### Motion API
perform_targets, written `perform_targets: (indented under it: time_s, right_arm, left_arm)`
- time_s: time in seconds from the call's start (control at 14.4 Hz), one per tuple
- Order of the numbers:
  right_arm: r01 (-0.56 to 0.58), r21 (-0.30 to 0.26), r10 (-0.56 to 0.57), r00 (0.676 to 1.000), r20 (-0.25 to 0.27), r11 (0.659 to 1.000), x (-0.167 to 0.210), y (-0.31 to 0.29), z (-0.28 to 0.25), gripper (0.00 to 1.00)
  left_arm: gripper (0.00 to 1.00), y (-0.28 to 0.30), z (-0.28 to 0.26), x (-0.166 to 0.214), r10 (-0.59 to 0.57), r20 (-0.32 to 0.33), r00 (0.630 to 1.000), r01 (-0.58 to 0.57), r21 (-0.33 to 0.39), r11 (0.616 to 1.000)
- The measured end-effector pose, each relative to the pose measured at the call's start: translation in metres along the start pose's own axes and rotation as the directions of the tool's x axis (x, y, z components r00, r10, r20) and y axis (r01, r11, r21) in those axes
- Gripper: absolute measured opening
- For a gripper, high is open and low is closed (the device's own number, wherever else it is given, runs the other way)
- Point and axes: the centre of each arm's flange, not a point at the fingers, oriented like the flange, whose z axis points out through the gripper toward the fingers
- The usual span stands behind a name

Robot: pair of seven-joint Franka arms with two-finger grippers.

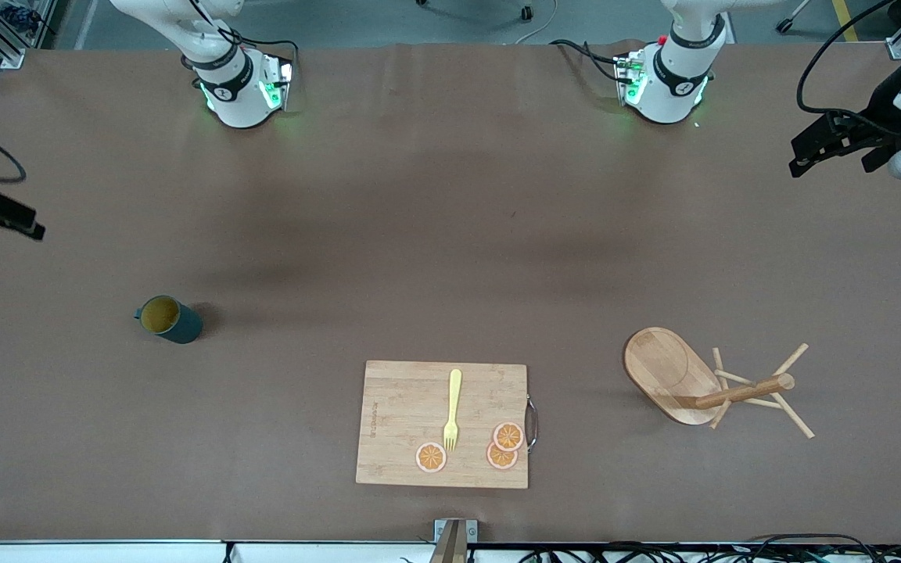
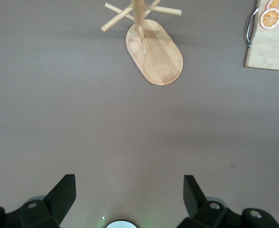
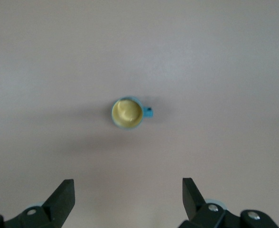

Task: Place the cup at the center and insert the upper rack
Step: 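Reach the right gripper down to the teal mug, then close the right gripper on the teal mug rim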

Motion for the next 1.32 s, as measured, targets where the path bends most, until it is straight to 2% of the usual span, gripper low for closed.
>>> perform_targets:
  time_s: [0.28, 0.49, 0.62, 0.9, 1.32]
  right_arm:
    - [0.104, -0.002, -0.104, 0.994, 0.034, 0.995, 0.033, -0.005, 0.07, 1.0]
    - [0.176, -0.006, -0.176, 0.984, 0.027, 0.984, 0.047, -0.012, 0.13, 1.0]
    - [0.223, 0.018, -0.224, 0.974, 0.032, 0.975, 0.05, -0.017, 0.164, 1.0]
    - [0.394, 0.076, -0.395, 0.919, -0.001, 0.916, 0.053, -0.003, 0.226, 1.0]
    - [0.482, 0.091, -0.485, 0.874, 0.014, 0.871, 0.046, 0.008, 0.295, 1.0]
  left_arm:
    - [1.0, 0.0, 0.006, 0.002, 0.0, 0.011, 1.0, 0.0, 0.001, 1.0]
    - [1.0, 0.0, 0.007, 0.003, -0.001, 0.014, 1.0, 0.001, 0.001, 1.0]
    - [1.0, -0.001, 0.007, 0.003, -0.002, 0.014, 1.0, 0.002, 0.001, 1.0]
    - [1.0, -0.003, 0.007, 0.003, -0.006, 0.014, 1.0, 0.006, 0.001, 1.0]
    - [1.0, -0.004, 0.01, 0.004, -0.008, 0.02, 1.0, 0.008, 0.001, 1.0]
